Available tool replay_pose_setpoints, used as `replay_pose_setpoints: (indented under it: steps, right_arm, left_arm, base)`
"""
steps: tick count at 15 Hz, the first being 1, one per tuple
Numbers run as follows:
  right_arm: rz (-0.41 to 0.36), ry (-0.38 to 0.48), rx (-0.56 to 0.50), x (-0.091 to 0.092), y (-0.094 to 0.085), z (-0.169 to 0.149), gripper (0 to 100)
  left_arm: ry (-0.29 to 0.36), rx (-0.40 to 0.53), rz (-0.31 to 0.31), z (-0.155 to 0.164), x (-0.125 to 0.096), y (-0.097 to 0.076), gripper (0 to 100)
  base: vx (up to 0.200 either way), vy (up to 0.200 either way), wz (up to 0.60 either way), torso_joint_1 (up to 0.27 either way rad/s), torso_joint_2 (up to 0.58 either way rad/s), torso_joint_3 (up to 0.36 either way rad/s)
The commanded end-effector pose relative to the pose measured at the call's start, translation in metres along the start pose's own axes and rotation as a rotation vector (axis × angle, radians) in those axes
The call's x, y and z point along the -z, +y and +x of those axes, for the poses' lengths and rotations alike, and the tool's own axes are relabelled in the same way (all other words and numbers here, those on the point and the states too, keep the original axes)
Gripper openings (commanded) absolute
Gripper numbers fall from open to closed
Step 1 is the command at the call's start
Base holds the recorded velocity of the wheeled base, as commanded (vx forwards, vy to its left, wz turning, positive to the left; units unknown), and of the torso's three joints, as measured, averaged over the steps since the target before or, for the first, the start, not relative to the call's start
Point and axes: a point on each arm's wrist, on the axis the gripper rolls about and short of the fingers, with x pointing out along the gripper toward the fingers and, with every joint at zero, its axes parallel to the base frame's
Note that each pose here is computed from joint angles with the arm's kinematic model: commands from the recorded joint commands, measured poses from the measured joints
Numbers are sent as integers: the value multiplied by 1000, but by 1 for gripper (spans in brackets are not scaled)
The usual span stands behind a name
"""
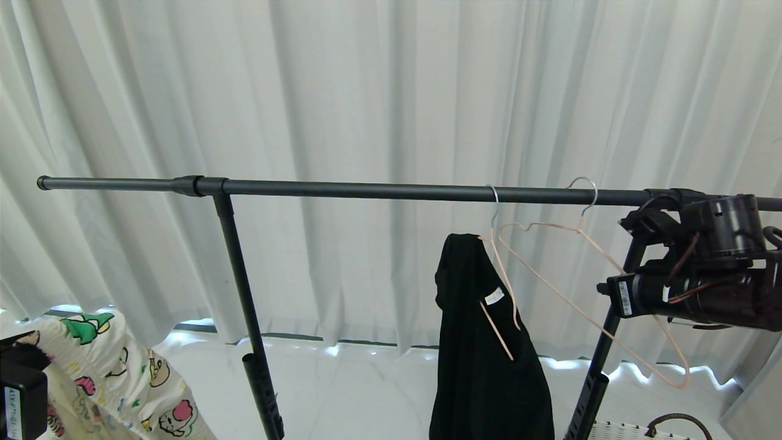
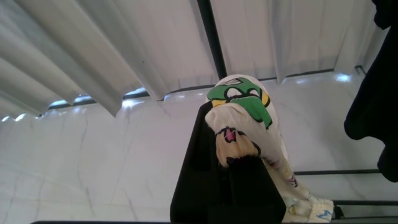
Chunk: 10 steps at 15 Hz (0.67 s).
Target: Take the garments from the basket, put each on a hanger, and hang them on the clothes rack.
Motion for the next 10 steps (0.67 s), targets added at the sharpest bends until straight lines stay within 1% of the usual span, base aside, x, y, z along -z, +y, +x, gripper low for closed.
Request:
replay_pose_setpoints:
  steps: [1, 3, 4, 6, 8, 10]
  right_arm:
    - [36, -66, -10, -7, 2, -18, 0]
    - [43, -103, -9, -10, 1, -29, 0]
    - [44, -116, -10, -8, 1, -36, 0]
    - [41, -129, -12, -1, 1, -51, 0]
    - [42, -136, -8, 11, -1, -65, 0]
    - [42, -144, -7, 19, -1, -75, 0]
  left_arm:
    - [-4, -1, -1, -1, 0, 0, 0]
    - [-9, -3, 1, -2, 0, 0, 0]
    - [-9, -3, 4, -2, 0, 0, 0]
    - [-5, -5, 8, -1, 0, 0, 0]
    - [6, -32, 13, -1, 0, 1, 0]
    - [16, -59, 35, -1, 1, 1, 0]
  base:
    - [0, 0, 0, 0, 0, 0]
    - [0, 0, 0, 0, 0, 0]
    - [0, 0, 0, 0, 0, 0]
    - [0, 0, 0, 0, 0, 0]
    - [0, 0, 0, 0, 0, 0]
    - [-200, 0, 0, 7, -2, 2]
